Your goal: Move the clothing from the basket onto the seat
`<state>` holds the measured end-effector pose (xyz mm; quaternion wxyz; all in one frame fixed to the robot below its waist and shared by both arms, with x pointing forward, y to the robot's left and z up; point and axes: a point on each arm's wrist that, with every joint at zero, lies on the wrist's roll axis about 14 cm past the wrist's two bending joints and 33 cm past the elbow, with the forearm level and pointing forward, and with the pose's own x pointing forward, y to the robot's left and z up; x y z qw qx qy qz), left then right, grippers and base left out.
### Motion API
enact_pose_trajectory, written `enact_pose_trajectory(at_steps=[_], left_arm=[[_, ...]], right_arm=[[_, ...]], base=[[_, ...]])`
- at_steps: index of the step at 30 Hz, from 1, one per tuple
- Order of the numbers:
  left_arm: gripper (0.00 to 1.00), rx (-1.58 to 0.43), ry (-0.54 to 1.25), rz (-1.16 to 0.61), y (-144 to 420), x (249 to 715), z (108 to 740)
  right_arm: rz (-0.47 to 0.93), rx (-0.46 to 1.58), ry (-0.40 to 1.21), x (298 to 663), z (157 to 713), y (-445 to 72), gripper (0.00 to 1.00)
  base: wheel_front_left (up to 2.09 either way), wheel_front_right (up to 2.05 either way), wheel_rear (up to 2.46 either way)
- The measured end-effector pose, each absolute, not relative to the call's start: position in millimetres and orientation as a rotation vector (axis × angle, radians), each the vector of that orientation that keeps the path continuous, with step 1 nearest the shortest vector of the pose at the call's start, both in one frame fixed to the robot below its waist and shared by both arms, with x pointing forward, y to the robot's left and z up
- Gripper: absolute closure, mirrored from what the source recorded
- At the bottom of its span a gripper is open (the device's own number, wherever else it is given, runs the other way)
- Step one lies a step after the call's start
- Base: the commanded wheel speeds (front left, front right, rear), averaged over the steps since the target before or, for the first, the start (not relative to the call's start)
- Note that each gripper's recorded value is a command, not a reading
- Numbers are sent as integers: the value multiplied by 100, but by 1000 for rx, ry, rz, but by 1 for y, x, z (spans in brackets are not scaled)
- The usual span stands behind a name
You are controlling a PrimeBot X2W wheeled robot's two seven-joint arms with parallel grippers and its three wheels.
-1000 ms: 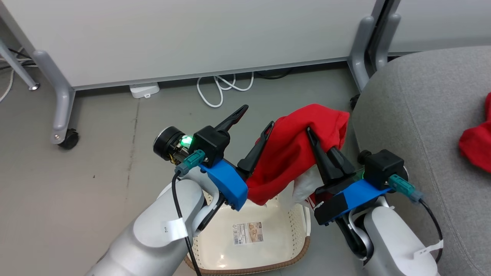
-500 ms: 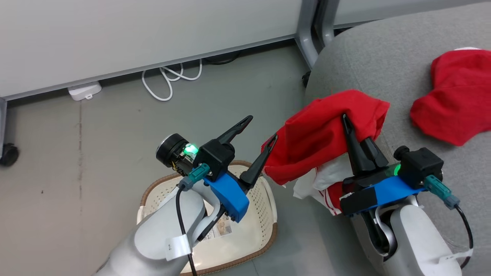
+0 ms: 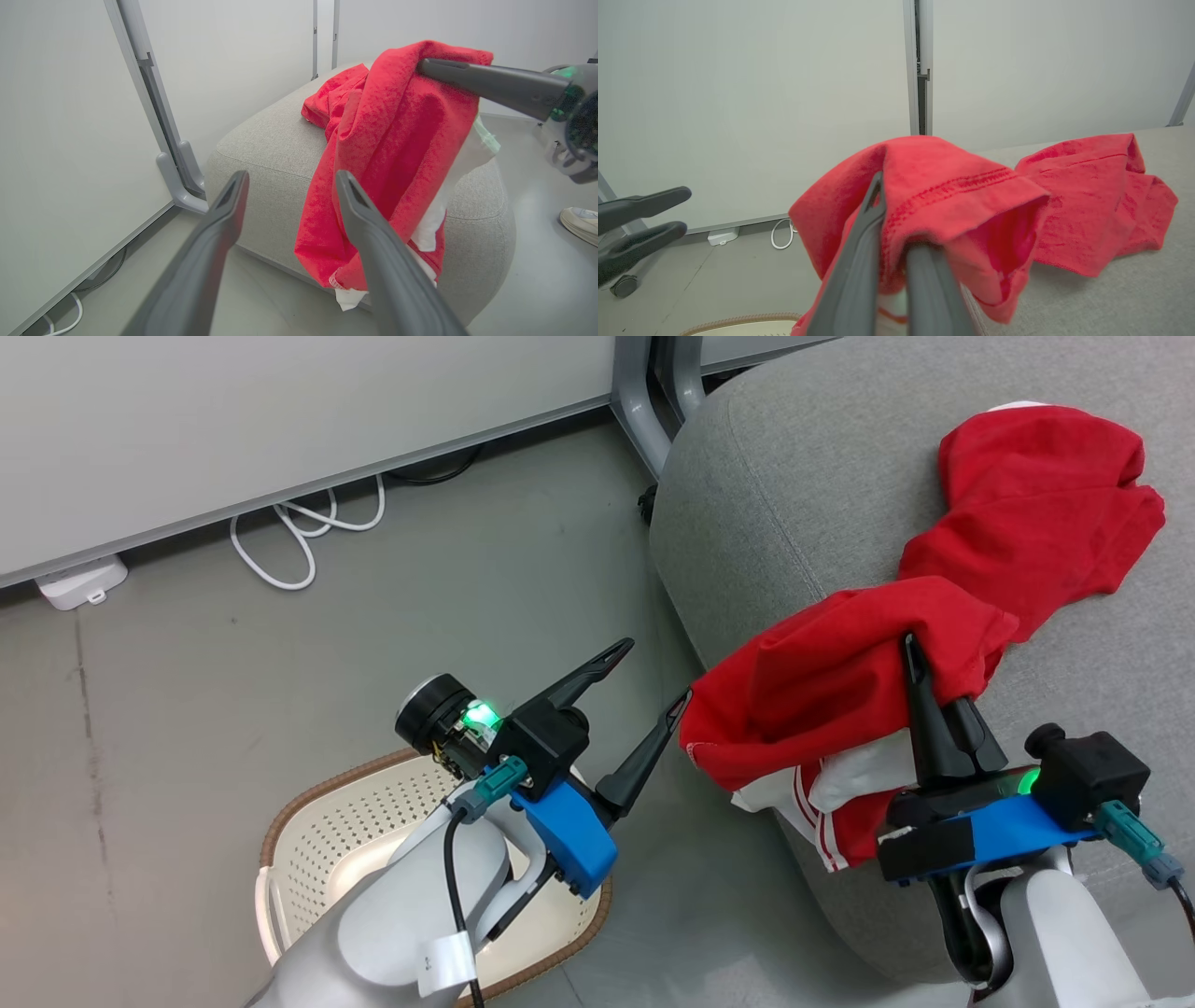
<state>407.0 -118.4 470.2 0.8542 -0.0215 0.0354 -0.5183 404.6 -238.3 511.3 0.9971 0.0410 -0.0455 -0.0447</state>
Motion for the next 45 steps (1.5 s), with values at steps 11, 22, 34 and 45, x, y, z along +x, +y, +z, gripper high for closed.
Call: enact_pose_trajectory(at_steps=[11,22,34,45], left_arm=[[0,-50,58,-1099,-122,407,475],[0,-46,36,-1077,-115,436,468],[0,-38,79,-1070,-104,493,407],[0,-77,173,-1093,-106,495,348]], right_arm=[[-111,83,-96,397,512,-244,100],[-127,28,-304,457,580,-261,100],[-333,-246,-679,537,707,-367,100],[-529,-381,-517,536,668,-458,100]], base=[[0,0,0],[0,0,0],[0,0,0],[0,0,0]])
